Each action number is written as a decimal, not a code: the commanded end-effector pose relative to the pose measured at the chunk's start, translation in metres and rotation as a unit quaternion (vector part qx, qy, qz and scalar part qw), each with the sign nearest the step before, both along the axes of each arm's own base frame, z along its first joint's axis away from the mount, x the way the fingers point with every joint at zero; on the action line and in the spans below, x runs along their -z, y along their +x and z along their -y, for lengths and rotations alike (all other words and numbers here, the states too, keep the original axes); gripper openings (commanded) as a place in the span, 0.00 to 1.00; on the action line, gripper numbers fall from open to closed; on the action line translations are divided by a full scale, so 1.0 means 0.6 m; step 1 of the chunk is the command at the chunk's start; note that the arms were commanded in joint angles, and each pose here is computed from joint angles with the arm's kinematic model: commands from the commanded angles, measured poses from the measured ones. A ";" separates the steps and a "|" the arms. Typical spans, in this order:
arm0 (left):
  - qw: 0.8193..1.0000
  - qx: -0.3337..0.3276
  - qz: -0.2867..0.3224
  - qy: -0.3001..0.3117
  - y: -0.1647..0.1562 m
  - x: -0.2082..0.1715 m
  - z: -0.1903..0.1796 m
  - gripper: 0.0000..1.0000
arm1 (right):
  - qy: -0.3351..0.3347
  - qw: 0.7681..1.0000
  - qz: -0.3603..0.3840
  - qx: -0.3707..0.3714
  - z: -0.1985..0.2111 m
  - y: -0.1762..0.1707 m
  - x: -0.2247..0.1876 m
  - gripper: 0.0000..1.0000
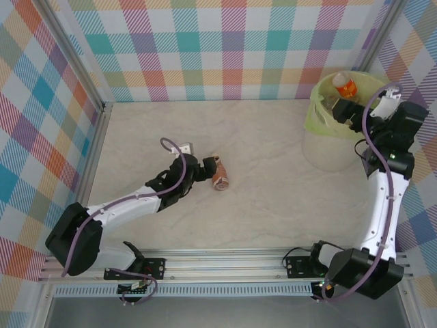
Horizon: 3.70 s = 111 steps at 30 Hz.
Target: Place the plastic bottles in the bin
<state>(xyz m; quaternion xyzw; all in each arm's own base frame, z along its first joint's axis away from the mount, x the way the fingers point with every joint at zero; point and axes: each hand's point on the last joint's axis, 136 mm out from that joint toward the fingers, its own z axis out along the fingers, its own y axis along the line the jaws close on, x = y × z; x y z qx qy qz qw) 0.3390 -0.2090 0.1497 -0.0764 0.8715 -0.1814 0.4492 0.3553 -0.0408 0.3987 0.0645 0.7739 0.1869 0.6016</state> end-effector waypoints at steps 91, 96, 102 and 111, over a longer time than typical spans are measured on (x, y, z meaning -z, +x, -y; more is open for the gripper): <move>0.889 0.438 0.118 -0.071 -0.095 -0.131 0.296 0.50 | 0.175 0.894 -0.219 -0.348 -0.404 0.001 0.171 0.00; 0.896 0.426 0.103 -0.069 -0.090 -0.125 0.292 0.67 | 0.173 0.899 -0.212 -0.341 -0.400 0.000 0.163 0.00; 0.911 0.392 0.097 -0.084 -0.076 -0.125 0.274 1.00 | 0.122 0.935 -0.175 -0.285 -0.365 0.000 0.132 0.00; 0.928 0.331 0.152 -0.073 -0.075 -0.147 0.211 1.00 | 0.001 0.996 -0.019 -0.087 -0.230 -0.010 -0.035 0.00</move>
